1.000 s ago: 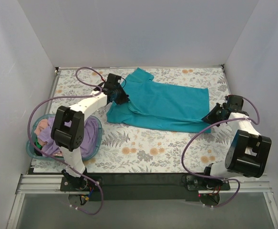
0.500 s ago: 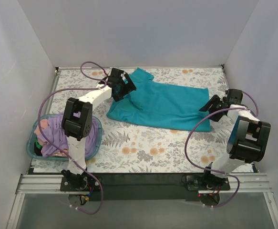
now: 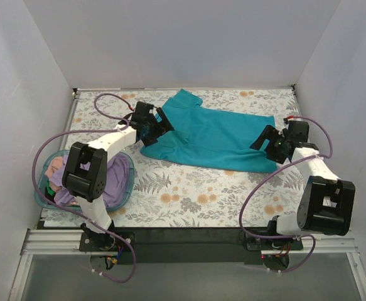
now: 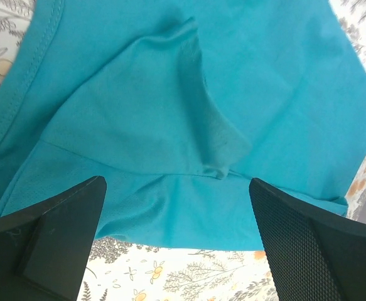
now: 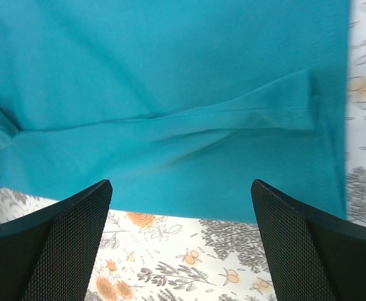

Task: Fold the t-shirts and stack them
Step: Fold the tshirt

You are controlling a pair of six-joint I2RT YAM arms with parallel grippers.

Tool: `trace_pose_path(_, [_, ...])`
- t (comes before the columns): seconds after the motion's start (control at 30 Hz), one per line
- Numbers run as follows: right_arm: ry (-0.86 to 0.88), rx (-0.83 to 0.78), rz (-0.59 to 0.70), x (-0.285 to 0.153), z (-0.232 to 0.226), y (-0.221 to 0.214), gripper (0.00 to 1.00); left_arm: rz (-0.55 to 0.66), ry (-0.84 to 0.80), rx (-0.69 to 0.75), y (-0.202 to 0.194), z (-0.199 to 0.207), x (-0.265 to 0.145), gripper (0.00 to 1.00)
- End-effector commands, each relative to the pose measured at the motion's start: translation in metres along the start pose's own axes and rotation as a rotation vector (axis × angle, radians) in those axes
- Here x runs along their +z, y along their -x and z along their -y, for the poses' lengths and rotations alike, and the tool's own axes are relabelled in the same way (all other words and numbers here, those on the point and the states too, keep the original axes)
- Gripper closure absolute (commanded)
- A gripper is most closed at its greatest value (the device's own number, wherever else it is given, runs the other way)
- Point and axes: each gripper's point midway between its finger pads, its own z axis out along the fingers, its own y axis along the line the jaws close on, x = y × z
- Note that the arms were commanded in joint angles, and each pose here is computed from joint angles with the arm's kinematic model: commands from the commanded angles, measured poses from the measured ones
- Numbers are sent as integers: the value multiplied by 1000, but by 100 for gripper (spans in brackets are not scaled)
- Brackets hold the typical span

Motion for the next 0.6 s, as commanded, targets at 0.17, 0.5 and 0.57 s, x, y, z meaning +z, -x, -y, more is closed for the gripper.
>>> trace_pose_path(0.17, [-29,-38,-50,31,-6,3,2,-39,31,-44,-18,-19,17,2])
trace_pose_path(0.5, [-51,-26,-12,73,-10,61,2,-52,134,-85,-22,-55,34,2])
trace_pose_path(0.57, [-45,-8,-2,75,-12,70,2,-48,140,-87,-21,-57,33,2])
